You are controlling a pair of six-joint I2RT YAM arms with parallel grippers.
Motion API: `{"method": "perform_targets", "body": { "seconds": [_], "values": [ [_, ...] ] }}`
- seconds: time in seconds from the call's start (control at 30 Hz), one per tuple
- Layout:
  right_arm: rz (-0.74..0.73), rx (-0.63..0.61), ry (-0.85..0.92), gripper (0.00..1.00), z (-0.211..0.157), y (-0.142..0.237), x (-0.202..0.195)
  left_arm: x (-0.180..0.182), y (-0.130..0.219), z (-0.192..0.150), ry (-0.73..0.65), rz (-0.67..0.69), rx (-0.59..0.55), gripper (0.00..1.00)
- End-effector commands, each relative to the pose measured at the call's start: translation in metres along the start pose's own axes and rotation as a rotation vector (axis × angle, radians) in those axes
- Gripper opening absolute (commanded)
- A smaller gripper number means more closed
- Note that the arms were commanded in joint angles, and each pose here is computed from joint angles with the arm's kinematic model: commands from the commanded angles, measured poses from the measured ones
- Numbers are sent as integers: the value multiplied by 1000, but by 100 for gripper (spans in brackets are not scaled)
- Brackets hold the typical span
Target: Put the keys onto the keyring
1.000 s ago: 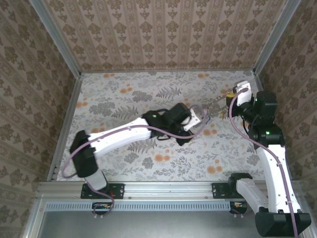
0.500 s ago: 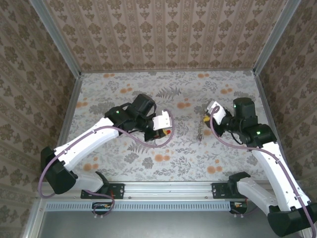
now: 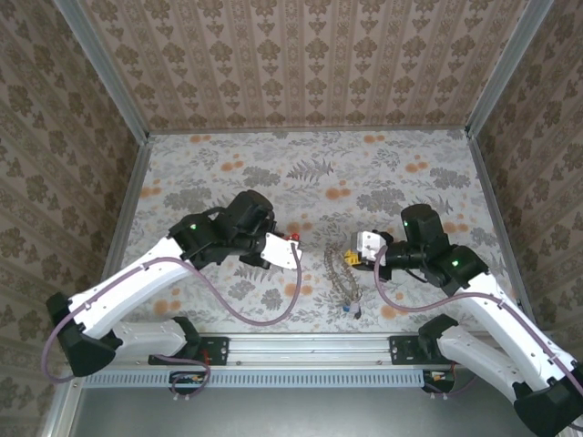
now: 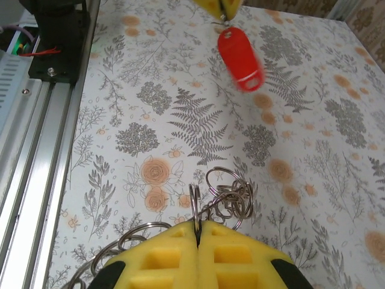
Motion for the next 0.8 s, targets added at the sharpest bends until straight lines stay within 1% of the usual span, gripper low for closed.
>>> {"method": "perform_targets", "body": {
  "seconds": [0.0, 0.07, 0.23, 0.37, 0.53, 0.77],
  "values": [
    [-28, -29, 97, 0, 10, -7, -3, 16, 21, 16, 50, 25, -172, 0],
    [-11, -36, 120, 0, 14, -12, 1, 18, 21, 22, 122, 9, -258, 0],
    [27, -23, 167, 0, 25, -23, 8, 23, 12, 31, 216, 5, -359, 0],
    [46, -47, 186, 0, 41, -30, 11, 26, 5, 39, 253, 17, -436, 0],
    [40, -83, 186, 0, 56, -35, 9, 26, 0, 46, 265, 24, -497, 0],
    [22, -82, 196, 0, 63, -39, 10, 14, -6, 50, 258, -31, -517, 0]
  ]
}}
Point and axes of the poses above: each hand's point on the last joint's axis, 136 mm out from that joint toward the fingers, its own y axis back along the fingers, its own x axis along the line the jaws close on, z = x × y, the point moved 1 cm from there along y, back along the fingers, and after that the axes turned 8 degrees about -y, right-handed, at the moved point
